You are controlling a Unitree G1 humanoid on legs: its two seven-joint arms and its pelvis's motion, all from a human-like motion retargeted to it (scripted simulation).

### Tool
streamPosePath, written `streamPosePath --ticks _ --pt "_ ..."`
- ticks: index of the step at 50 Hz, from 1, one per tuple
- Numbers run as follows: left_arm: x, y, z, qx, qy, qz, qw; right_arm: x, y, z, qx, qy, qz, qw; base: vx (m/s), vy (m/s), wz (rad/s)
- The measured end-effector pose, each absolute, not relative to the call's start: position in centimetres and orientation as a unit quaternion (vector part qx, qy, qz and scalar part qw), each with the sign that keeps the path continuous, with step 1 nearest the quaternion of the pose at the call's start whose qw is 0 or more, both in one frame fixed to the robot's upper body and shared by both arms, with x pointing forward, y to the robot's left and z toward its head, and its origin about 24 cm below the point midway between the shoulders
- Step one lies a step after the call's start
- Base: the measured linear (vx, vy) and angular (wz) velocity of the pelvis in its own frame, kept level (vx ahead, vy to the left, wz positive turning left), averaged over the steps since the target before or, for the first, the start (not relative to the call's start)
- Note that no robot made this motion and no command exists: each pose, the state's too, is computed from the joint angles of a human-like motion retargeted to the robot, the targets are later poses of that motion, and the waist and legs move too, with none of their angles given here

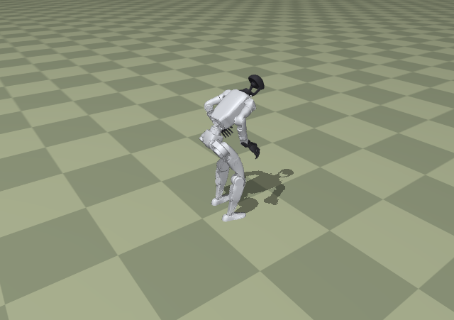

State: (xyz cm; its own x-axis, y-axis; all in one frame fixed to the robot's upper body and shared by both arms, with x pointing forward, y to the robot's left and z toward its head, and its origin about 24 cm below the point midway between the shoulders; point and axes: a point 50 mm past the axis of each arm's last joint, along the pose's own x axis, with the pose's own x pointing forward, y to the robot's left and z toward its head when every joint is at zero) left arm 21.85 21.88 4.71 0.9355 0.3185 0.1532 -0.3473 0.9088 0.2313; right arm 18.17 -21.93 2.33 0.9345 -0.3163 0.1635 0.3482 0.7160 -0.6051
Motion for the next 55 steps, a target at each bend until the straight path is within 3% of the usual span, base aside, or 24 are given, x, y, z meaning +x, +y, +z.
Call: streamPosePath --ticks 4,7,11,17,30,35,47,55 --pt "28.9 13.7 11.8 0.064 -0.218 0.082 0.97 21.6 -20.0 8.2 -0.276 -0.183 -0.167 0.929 0.1 0.15 -0.06" --pt "30.6 8.2 19.1 0.045 -0.349 0.005 0.936 21.5 -18.6 11.7 -0.214 -0.25 -0.106 0.938 0.17 0.15 -0.8" --pt "29.5 6.6 23.9 0.029 -0.433 -0.058 0.899 21.3 -16.9 11.3 -0.168 -0.219 -0.021 0.961 0.28 0.11 -2.98" --pt "26.3 10.3 20.2 -0.014 -0.387 -0.072 0.919 21.1 -16.3 7.7 -0.151 -0.115 0.078 0.979 0.38 0.14 -5.03" --pt "19.7 20.5 7.5 0.069 -0.108 0.077 0.989 21.4 -16.0 5.4 -0.144 -0.079 0.048 0.985 0.06 0.23 -5.11" --pt "19.3 21.7 7.0 0.127 -0.09 0.076 0.985 20.4 -17.8 3.9 -0.163 -0.036 0.026 0.986 -0.26 0.18 -3.38" --pt "24.5 22.7 10.0 0.279 -0.155 0.015 0.948 18.7 -20.9 2.8 -0.203 -0.009 -0.053 0.978 -0.51 0.08 -1.14" --pt "15.7 26.9 6.4 0.231 0.005 0.04 0.972 12.8 -25.8 3.7 -0.224 0.093 -0.028 0.97 -0.42 -0.02 -1.32"
